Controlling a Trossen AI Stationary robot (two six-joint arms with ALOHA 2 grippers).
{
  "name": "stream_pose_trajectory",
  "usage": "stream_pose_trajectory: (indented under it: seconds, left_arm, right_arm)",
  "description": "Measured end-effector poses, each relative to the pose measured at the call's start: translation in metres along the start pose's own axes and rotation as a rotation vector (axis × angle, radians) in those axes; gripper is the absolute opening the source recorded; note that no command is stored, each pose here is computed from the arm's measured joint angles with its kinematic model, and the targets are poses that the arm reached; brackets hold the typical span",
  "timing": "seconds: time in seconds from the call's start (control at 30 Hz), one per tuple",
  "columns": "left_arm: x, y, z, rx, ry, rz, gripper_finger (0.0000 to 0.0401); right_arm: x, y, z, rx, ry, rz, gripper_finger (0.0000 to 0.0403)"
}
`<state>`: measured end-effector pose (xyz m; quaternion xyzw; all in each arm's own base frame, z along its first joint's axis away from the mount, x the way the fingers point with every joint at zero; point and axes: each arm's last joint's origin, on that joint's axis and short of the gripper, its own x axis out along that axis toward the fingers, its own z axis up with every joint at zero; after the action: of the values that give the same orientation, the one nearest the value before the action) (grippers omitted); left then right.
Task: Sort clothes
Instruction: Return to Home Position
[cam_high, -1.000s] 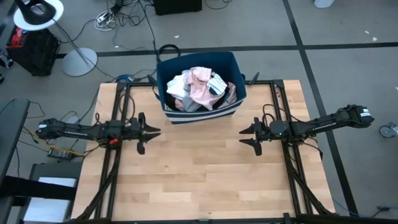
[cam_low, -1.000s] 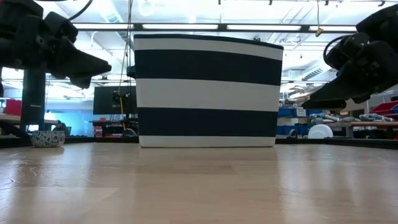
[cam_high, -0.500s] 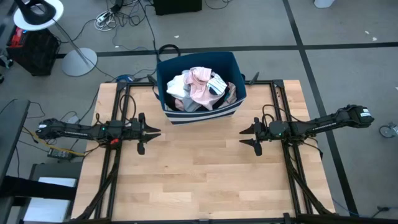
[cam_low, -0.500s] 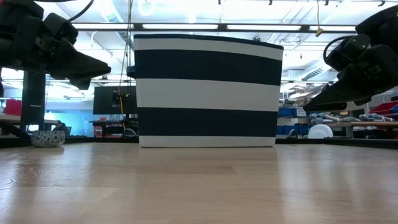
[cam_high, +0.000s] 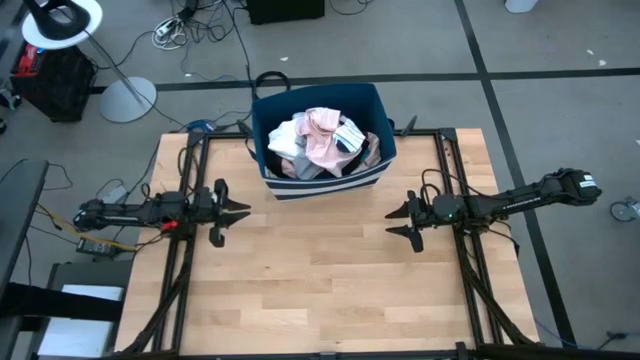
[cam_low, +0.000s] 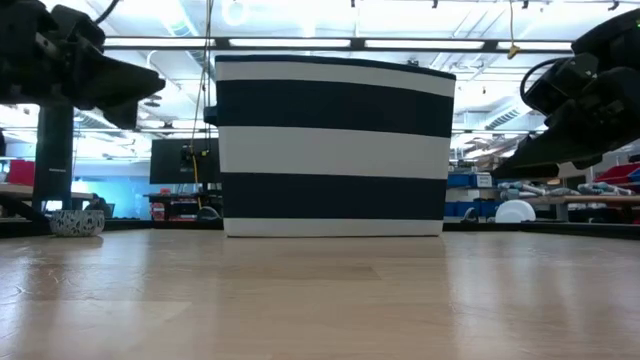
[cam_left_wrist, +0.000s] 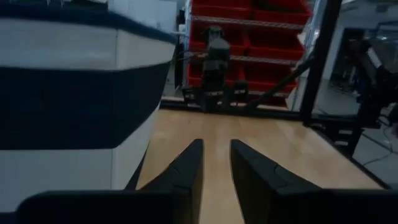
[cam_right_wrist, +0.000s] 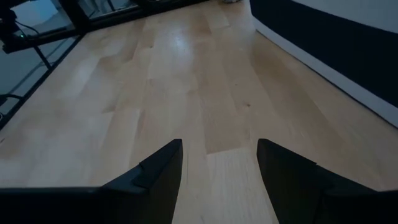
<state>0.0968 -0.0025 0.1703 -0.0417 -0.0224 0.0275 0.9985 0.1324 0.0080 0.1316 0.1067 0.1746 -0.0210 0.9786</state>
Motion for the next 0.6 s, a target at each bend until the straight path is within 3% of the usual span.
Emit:
stream_pose_trajectory:
  seconds: [0.6]
  left_arm:
    - [0.0007,-0.0005,-0.0028,0.028,0.022,-0.022,0.0085]
  right_arm:
    - [0.0000,0.0002,0.0009,-0.002,-0.010,0.003,0.0210]
